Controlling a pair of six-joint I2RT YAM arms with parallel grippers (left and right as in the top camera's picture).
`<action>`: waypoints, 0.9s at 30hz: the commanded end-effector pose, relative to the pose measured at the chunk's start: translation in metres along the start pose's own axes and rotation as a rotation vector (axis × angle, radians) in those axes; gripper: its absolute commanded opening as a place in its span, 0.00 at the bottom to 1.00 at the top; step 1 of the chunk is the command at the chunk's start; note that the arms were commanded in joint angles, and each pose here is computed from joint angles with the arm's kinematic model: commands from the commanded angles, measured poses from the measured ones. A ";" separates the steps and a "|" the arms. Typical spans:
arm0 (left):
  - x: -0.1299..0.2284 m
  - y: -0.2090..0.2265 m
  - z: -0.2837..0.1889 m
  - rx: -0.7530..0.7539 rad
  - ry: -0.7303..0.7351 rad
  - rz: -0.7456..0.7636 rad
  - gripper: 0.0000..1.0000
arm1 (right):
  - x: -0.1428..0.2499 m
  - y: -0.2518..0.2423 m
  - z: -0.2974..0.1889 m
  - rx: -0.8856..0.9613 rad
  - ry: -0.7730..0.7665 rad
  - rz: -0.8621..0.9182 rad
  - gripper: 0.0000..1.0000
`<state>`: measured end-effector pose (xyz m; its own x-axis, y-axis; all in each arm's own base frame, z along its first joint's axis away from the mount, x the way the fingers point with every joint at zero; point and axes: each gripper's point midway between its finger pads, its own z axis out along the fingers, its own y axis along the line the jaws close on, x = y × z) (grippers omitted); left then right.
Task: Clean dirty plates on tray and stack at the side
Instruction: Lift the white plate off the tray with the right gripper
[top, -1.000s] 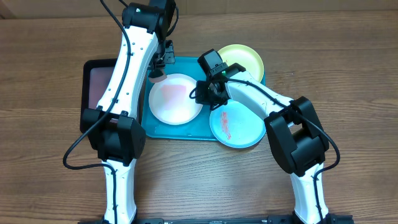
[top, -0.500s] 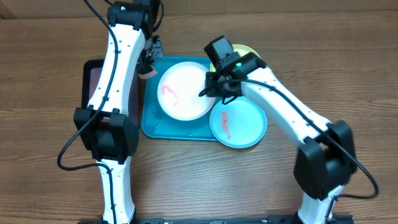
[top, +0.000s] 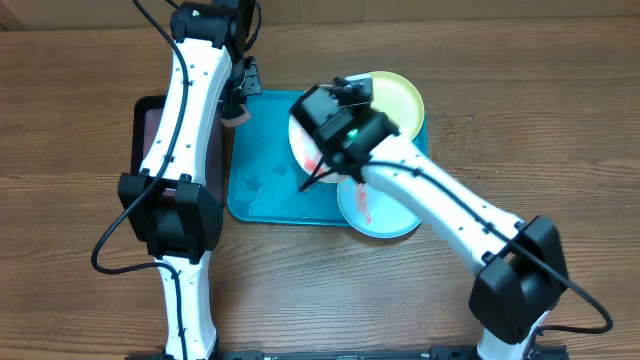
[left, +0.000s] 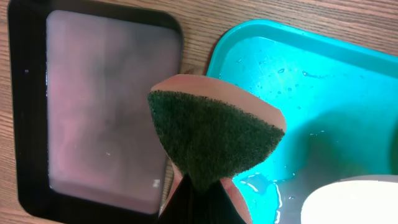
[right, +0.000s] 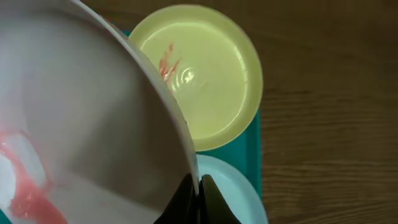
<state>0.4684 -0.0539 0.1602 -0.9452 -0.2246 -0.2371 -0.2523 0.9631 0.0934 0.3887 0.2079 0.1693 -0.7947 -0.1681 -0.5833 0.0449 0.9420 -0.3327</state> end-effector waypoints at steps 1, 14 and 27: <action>-0.004 -0.002 -0.007 0.012 -0.021 -0.001 0.04 | -0.031 -0.022 -0.036 0.166 -0.204 0.023 0.04; -0.004 -0.002 -0.006 0.011 -0.020 -0.001 0.04 | -0.046 -0.023 -0.090 0.365 -0.449 -0.033 0.04; -0.004 -0.002 -0.006 0.013 -0.023 -0.002 0.04 | -0.048 -0.025 -0.095 0.389 -0.469 -0.036 0.04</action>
<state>0.4692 -0.0541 0.1603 -0.9444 -0.2248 -0.2401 -0.2526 0.9632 0.0919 0.3708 0.2218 0.2511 -0.5011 -0.4266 -0.7529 0.2647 0.7528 -0.6027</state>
